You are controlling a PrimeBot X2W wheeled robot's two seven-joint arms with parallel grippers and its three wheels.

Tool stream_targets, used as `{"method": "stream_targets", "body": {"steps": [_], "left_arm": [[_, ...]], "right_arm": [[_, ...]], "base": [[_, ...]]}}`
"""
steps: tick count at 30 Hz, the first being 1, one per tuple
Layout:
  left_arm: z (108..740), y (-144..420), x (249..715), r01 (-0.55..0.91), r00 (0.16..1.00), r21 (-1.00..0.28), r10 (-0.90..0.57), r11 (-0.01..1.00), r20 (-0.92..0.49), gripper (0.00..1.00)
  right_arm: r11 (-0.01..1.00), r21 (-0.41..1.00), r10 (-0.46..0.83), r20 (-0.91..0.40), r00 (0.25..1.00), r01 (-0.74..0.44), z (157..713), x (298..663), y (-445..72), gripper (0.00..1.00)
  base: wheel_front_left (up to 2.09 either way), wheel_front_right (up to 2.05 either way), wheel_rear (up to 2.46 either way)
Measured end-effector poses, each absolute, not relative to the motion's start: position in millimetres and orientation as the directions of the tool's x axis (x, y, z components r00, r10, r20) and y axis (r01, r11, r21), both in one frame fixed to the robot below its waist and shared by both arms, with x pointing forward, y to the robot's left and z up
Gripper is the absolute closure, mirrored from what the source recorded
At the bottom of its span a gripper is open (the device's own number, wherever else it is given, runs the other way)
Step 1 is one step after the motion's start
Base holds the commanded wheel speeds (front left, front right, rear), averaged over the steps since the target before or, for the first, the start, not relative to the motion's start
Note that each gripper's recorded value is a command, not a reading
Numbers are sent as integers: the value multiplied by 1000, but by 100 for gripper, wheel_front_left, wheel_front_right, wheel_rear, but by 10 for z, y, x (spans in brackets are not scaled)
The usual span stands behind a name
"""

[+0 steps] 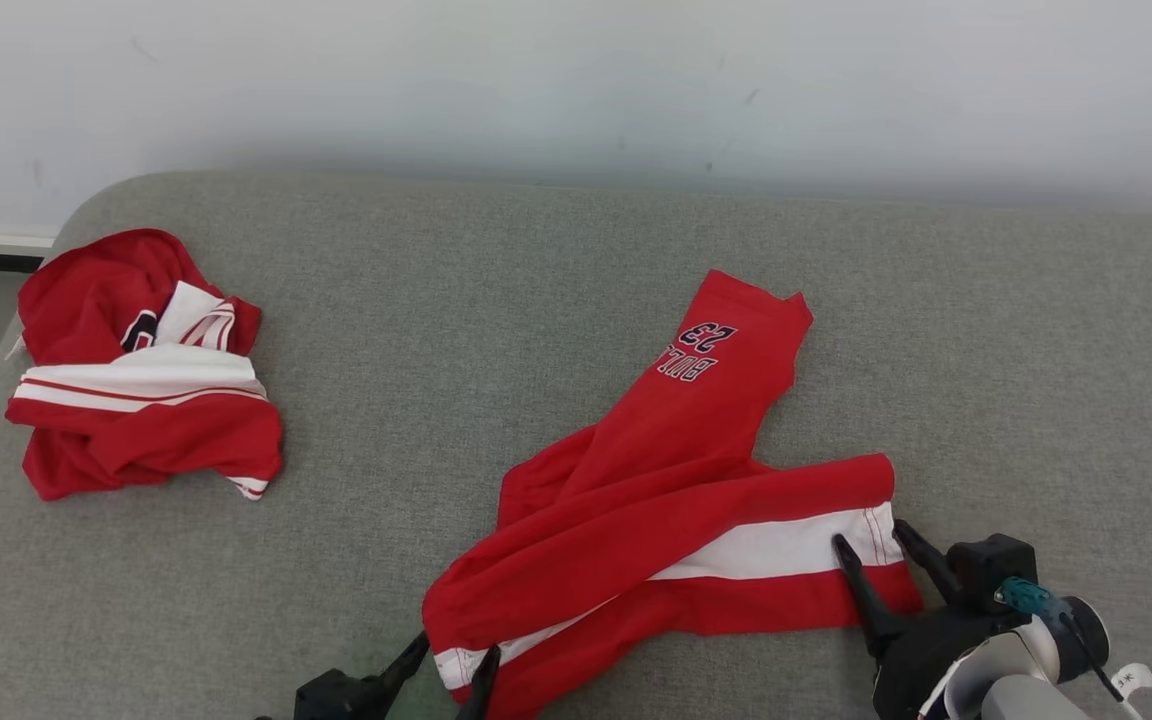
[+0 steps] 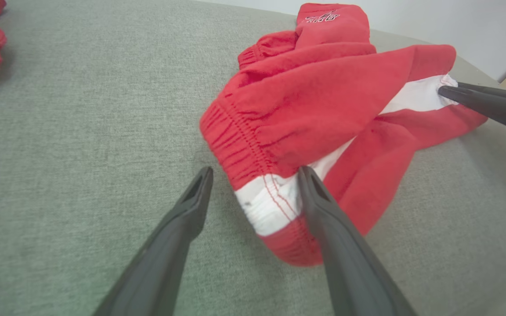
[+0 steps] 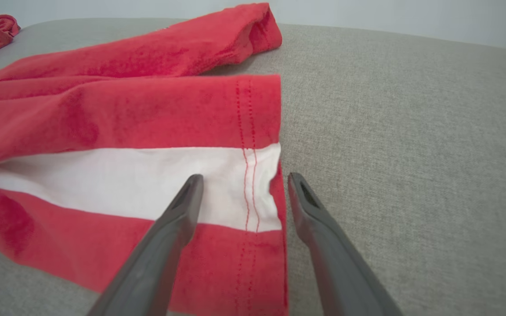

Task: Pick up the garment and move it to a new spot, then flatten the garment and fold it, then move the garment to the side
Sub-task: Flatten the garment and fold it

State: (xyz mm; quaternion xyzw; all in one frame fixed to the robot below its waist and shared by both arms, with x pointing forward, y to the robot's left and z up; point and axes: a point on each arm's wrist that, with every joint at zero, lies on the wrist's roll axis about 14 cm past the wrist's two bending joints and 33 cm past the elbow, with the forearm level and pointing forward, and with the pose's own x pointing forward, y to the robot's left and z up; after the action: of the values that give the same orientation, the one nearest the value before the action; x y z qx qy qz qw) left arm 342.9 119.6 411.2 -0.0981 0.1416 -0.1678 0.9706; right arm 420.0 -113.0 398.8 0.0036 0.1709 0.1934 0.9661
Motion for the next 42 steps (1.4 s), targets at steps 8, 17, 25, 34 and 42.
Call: {"method": "stream_targets", "body": {"steps": [8,17,25,34,42], "left_arm": [[4139,1120,3498,274,906,-322,-355,906,-229,100],[4636,1169,3710,306,935,-336,-348,891,-69,100],[5370,1089,4138,444,896,-215,-426,870,124,100],[6581,918,4950,574,785,-25,-542,818,300,100],[7489,732,5711,606,711,90,-589,790,383,100]], "right_arm": [[918,92,392,-342,854,-385,3944,4265,-1047,100],[906,126,423,-198,884,-405,4332,4236,-1034,100],[904,163,398,19,917,-396,5047,4415,-1122,100],[888,189,383,204,901,-420,6004,5113,-1170,100],[898,170,333,341,879,-406,6979,5987,-1327,100]], "base": [[0,0,0],[0,0,0],[0,0,0],[0,0,0],[0,0,0]]}}
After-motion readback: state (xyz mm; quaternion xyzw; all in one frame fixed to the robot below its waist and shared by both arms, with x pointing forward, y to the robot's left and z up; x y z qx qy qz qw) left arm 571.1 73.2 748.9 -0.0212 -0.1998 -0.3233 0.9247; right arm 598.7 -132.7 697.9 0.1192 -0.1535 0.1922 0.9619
